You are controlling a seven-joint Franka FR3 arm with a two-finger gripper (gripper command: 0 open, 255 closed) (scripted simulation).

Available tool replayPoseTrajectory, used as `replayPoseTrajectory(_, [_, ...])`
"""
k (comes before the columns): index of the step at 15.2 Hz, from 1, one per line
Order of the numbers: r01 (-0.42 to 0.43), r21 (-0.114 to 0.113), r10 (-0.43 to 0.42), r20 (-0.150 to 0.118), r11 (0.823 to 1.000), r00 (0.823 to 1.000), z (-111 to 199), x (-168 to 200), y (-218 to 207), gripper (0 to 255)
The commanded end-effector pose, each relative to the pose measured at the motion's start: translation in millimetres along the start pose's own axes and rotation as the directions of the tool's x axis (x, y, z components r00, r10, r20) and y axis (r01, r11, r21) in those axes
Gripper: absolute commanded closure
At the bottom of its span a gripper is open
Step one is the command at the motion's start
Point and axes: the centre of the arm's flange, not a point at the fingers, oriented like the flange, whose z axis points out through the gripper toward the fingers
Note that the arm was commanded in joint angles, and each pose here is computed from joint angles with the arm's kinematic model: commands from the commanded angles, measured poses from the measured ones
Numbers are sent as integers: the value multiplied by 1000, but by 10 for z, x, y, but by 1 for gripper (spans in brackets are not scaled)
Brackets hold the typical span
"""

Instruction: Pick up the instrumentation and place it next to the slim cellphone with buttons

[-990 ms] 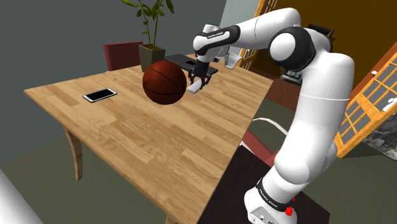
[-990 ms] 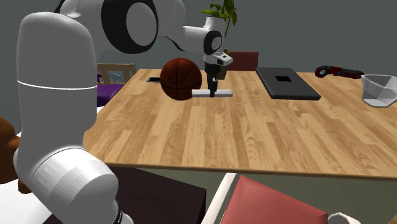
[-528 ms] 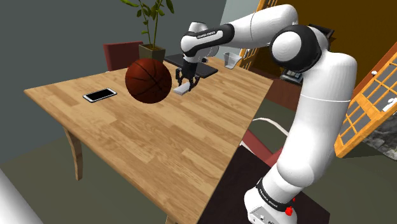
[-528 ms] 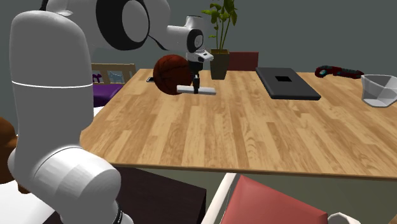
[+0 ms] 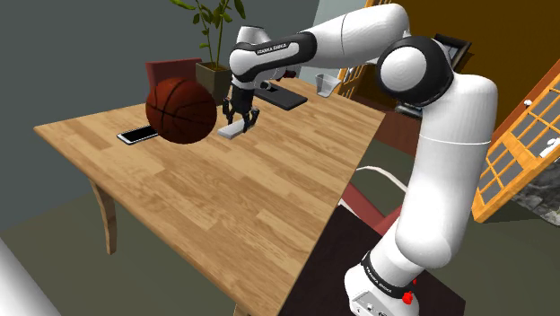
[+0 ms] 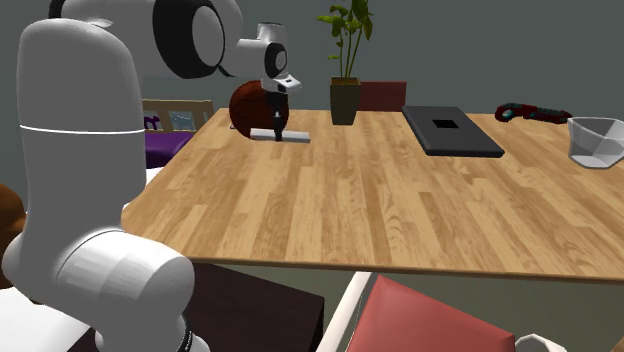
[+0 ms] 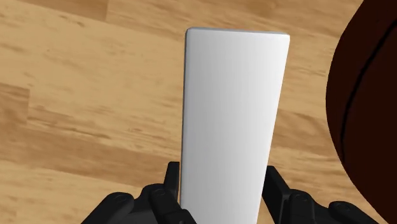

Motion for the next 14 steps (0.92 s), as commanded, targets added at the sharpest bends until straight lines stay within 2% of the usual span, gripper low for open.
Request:
replayPoseTrajectory(1, [-2, 0, 2, -1, 1000, 1000, -4, -226, -98, 255])
replayPoseTrajectory(12, [-2, 0, 2, -1, 1000, 1000, 11, -1484, -823, 255])
replayPoseTrajectory(14, [-2, 0, 2, -1, 1000, 1000, 64, -1561, -867, 255])
